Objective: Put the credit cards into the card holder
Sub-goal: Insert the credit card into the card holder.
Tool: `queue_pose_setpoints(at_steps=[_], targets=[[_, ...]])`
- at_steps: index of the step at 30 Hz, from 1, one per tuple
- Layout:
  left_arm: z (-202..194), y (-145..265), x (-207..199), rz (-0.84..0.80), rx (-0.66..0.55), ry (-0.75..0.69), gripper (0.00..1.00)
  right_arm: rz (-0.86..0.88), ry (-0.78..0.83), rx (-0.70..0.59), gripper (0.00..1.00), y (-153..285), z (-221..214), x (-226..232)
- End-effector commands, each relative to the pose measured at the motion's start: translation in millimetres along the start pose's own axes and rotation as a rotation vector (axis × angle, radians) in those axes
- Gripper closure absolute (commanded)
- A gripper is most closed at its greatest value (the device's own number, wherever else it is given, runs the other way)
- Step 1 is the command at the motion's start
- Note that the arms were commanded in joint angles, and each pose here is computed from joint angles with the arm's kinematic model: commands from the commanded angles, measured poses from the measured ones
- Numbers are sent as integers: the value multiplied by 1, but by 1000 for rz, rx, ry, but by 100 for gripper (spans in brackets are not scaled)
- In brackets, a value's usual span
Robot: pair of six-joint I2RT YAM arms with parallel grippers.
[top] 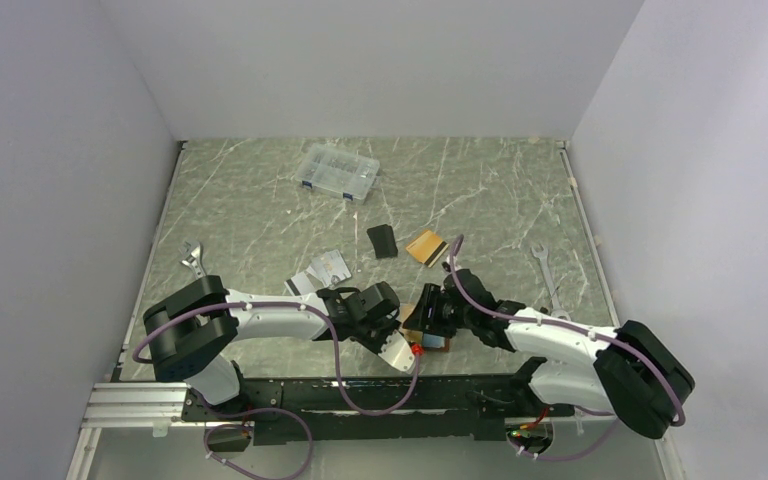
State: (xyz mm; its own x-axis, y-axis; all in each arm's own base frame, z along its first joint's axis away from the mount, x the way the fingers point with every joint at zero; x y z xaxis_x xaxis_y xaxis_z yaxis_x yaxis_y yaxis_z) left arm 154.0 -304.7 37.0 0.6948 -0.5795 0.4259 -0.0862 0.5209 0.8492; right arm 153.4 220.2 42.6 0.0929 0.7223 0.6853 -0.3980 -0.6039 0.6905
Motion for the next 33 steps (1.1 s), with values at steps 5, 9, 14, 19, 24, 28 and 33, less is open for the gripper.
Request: queue_pose_setpoints(at_steps=[5,9,14,19,24,28,33], targets=[[-11,-6,-40,-144,12,49,100,-319,76,-5,47,7,-5,-29],[-12,-6,-40,-143,12,47,100,-332,103,-10,47,7,-7,-22],[-12,-6,-39,-139,10,44,100,-327,140,-5,47,1,-5,-12],[-13,-6,-40,-136,9,44,100,-275,199,34,46,-11,-11,12],[-12,-6,-40,-135,2,45,100,-264,226,46,46,-19,-16,19],[-13,-6,-39,-134,1,45,100,-248,230,44,46,-22,-18,24],[-13,-5,-38,-133,4,43,100,-212,264,30,46,-22,-16,39]])
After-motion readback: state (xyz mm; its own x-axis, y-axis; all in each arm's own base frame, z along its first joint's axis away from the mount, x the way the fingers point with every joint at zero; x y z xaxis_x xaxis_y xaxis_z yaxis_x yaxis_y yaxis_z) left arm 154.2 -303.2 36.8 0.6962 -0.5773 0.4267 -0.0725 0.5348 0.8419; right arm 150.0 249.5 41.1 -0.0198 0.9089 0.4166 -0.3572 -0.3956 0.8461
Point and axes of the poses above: each gripper's point midway between its finger pads, its own y axis back along the fingers, its own x axis along the line the jaws close on, z = x × y, the point moved 2 cm from there along y, back along the fingers, and after that the axes turned 8 degrees about -y, right-handed, at the moved point
